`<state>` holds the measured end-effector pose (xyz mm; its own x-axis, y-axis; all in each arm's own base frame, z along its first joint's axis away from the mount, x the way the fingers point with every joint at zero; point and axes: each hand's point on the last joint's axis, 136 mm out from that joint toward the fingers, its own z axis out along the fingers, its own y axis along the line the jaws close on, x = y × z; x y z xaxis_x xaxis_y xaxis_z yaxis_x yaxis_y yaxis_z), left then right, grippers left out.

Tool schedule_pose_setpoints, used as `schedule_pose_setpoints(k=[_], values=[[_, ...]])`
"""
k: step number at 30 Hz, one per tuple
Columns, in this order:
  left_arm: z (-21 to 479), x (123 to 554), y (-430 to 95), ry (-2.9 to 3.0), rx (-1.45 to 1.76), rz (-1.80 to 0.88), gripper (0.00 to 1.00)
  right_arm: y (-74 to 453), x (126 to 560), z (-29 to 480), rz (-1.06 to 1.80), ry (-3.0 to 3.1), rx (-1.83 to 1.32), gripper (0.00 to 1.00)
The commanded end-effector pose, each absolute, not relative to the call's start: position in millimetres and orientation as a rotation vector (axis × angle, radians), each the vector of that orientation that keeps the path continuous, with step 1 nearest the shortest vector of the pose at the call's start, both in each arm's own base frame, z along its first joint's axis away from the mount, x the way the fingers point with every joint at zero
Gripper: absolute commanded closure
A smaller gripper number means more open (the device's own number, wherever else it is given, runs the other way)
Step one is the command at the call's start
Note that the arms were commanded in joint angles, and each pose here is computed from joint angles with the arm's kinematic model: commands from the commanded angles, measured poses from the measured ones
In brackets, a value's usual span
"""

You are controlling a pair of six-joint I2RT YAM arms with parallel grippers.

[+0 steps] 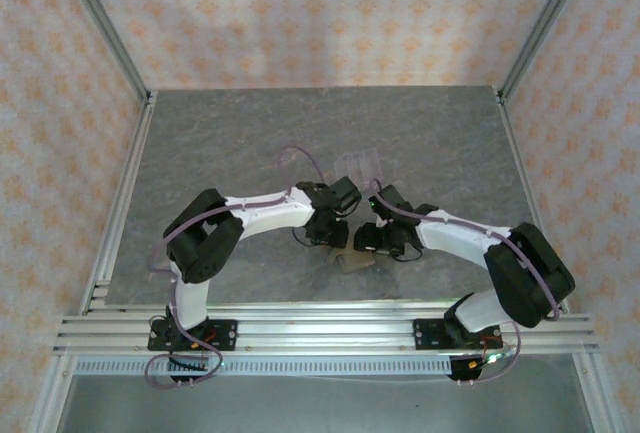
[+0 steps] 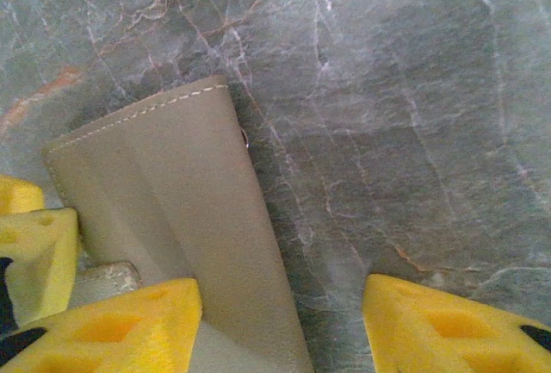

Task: Put the credit cards into the card holder
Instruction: Turn over the card holder at the bottom-center of the table.

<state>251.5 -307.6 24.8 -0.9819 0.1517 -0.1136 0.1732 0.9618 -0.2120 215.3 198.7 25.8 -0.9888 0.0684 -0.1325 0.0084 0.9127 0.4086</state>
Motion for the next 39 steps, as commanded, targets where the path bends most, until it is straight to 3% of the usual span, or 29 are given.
schedule_pose_setpoints(k=[1, 9, 16, 21, 25, 29, 34, 39], values=[[-12, 221, -275, 3.123, 0.246, -0.142, 0.67, 207, 213, 25, 0.737, 2.931, 0.036, 0.45], [-34, 206, -263, 3.161, 0.216, -0.103, 0.68, 238, 211, 30, 1.024, 2.887, 0.036, 0.5], [-46, 199, -267, 3.175, 0.215, -0.101, 0.68, 261, 217, 58, 1.261, 2.779, 0.038, 0.63], [-44, 201, -269, 3.17, 0.212, -0.115, 0.68, 265, 220, 81, 1.351, 2.707, 0.049, 0.79], [-35, 204, -273, 3.158, 0.221, -0.144, 0.68, 255, 226, 98, 1.336, 2.66, 0.083, 1.0], [-9, 215, -269, 3.123, 0.18, -0.217, 0.66, 214, 235, 100, 0.96, 2.701, 0.121, 1.0], [23, 232, -240, 3.052, 0.089, -0.197, 0.5, 128, 236, 113, 0.215, 2.755, 0.136, 1.0], [30, 235, -221, 3.034, 0.028, -0.16, 0.45, 89, 241, 137, -0.276, 2.693, 0.051, 1.0]])
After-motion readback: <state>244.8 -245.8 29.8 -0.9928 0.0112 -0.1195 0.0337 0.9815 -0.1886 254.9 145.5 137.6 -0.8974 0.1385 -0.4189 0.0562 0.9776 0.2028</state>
